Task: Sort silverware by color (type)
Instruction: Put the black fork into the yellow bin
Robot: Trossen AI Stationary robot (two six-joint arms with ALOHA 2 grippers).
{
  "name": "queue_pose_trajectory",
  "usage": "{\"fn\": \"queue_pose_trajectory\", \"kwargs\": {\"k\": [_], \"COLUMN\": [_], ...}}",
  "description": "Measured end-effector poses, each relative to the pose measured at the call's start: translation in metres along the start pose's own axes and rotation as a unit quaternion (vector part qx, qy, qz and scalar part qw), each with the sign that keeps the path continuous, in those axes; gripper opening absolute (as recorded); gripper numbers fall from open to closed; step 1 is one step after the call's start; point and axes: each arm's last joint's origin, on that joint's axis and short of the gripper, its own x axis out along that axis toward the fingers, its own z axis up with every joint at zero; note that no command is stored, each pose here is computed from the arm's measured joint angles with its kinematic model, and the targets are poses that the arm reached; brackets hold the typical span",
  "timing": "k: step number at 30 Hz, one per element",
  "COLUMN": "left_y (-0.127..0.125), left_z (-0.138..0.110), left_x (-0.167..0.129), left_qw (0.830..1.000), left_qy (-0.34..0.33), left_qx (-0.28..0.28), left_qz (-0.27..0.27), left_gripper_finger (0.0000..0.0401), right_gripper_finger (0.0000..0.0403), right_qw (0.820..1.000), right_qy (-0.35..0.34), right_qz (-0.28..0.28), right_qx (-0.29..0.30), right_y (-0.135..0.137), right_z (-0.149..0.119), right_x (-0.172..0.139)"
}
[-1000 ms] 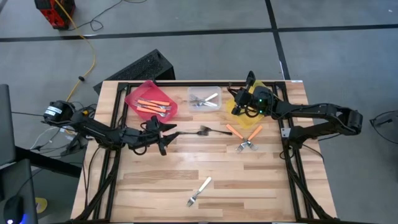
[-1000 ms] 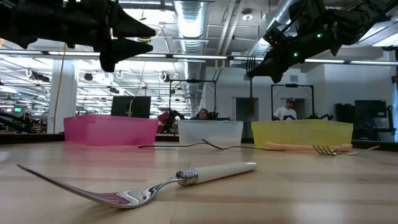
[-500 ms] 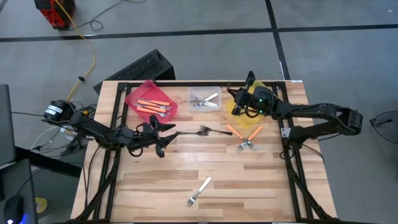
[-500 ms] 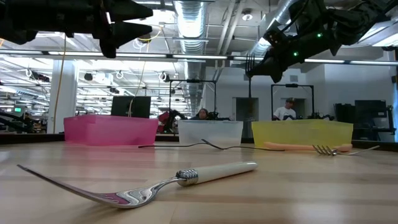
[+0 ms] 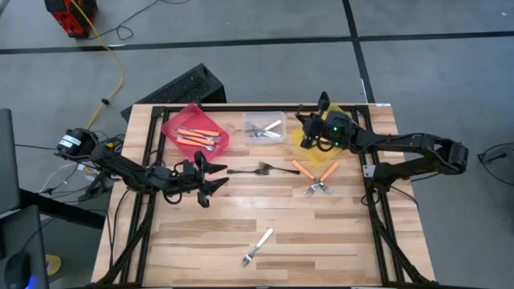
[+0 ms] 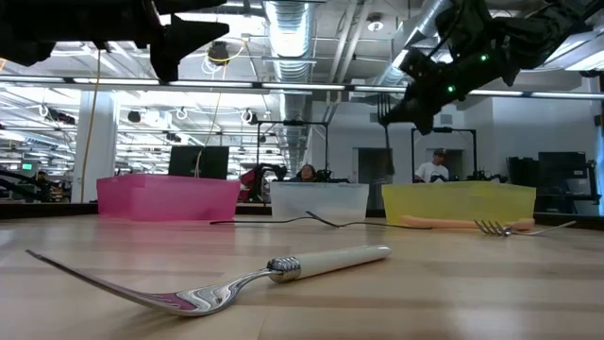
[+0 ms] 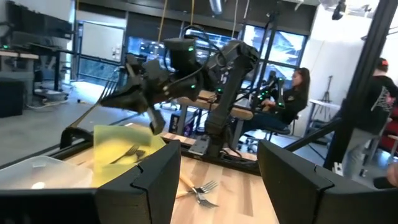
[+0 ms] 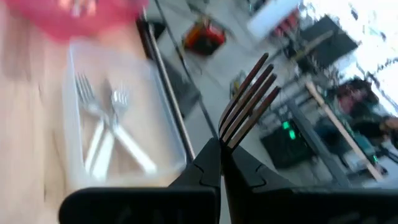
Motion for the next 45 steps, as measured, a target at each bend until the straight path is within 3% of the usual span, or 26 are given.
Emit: {"fn": "queue_pose_trajectory", "kwargs": {"k": [3, 12, 17, 27, 32, 36, 45], "left_y": [-0.003, -0.007, -0.010, -0.011, -0.009, -0.007, -0.006], "left_z": [0.000, 0.000, 0.007, 0.031, 0.037, 0.038, 0.038], "left_x": [-0.001, -0.004, -0.006, -0.018, -0.022, -0.024, -0.025], "left_qw": [1.000, 1.000, 0.998, 0.996, 0.996, 0.997, 0.998], "left_qy": [0.001, 0.000, -0.028, -0.077, -0.075, -0.063, -0.060], "left_qx": [0.000, -0.018, -0.040, -0.019, -0.017, -0.021, -0.018], "left_qz": [-0.007, -0.017, -0.028, -0.043, -0.044, -0.031, -0.014], "left_gripper_finger": [0.0199, 0.0199, 0.0199, 0.0199, 0.0199, 0.0199, 0.0199], "right_gripper_finger": [0.0025, 0.0025, 0.0025, 0.0025, 0.0025, 0.0025, 0.0025], "right_qw": [0.999, 0.990, 0.980, 0.972, 0.977, 0.984, 0.979], "right_qy": [0.035, 0.082, 0.166, 0.223, 0.204, 0.177, 0.192], "right_qz": [0.004, -0.054, -0.073, -0.039, -0.026, 0.008, 0.034], "right_qx": [-0.012, -0.096, -0.087, -0.056, -0.048, -0.009, 0.062], "right_y": [0.003, 0.023, 0.035, 0.044, 0.039, 0.031, 0.020], "right_z": [-0.005, 0.011, 0.001, -0.012, -0.008, -0.005, -0.015], "right_x": [-0.001, -0.018, -0.025, -0.036, -0.050, -0.069, -0.091]}}
